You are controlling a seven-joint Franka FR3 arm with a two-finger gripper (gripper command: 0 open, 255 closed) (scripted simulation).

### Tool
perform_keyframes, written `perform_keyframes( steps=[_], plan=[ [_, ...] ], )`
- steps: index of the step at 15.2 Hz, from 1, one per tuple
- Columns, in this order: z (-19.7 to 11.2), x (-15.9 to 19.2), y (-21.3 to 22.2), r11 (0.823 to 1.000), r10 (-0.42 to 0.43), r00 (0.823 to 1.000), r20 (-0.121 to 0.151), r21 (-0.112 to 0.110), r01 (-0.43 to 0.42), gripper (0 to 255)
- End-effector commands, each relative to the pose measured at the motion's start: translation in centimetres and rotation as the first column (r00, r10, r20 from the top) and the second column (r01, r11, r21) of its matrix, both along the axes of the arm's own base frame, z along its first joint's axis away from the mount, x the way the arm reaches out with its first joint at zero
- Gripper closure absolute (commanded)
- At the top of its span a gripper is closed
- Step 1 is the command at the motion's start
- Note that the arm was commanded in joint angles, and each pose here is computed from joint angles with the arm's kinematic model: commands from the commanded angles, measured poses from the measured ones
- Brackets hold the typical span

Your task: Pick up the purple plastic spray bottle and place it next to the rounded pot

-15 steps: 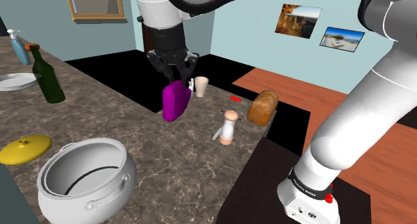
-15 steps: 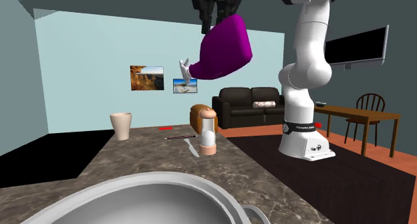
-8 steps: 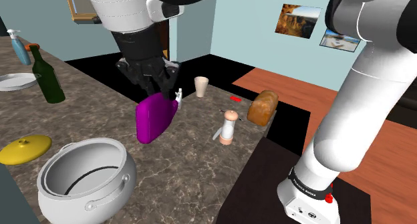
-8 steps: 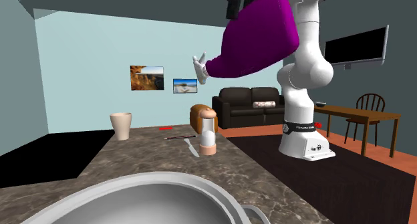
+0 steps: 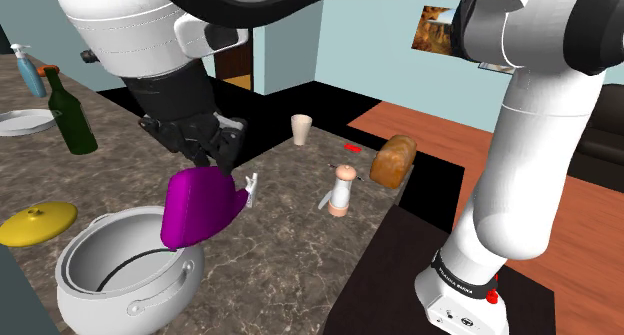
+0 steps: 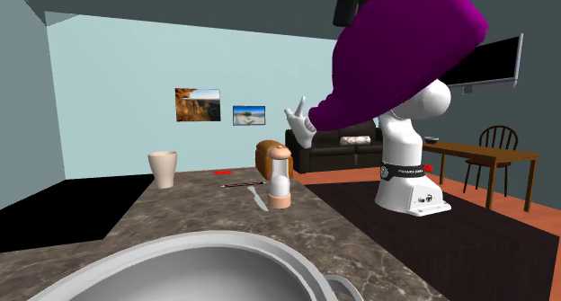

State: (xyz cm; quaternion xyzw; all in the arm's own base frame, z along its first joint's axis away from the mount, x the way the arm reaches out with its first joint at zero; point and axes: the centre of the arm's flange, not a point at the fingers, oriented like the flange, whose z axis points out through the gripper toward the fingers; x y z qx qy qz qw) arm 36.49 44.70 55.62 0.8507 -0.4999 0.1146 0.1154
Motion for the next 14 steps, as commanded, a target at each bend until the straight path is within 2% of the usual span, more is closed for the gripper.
perform_keyframes(
  steps=[1,14],
  plan=[
    [-1.0,-0.1,0.0,1.000,0.000,1.000,0.000,0.000,0.000,255],
    [-7.8,-0.1,0.0,1.000,0.000,1.000,0.000,0.000,0.000,255]
  ],
)
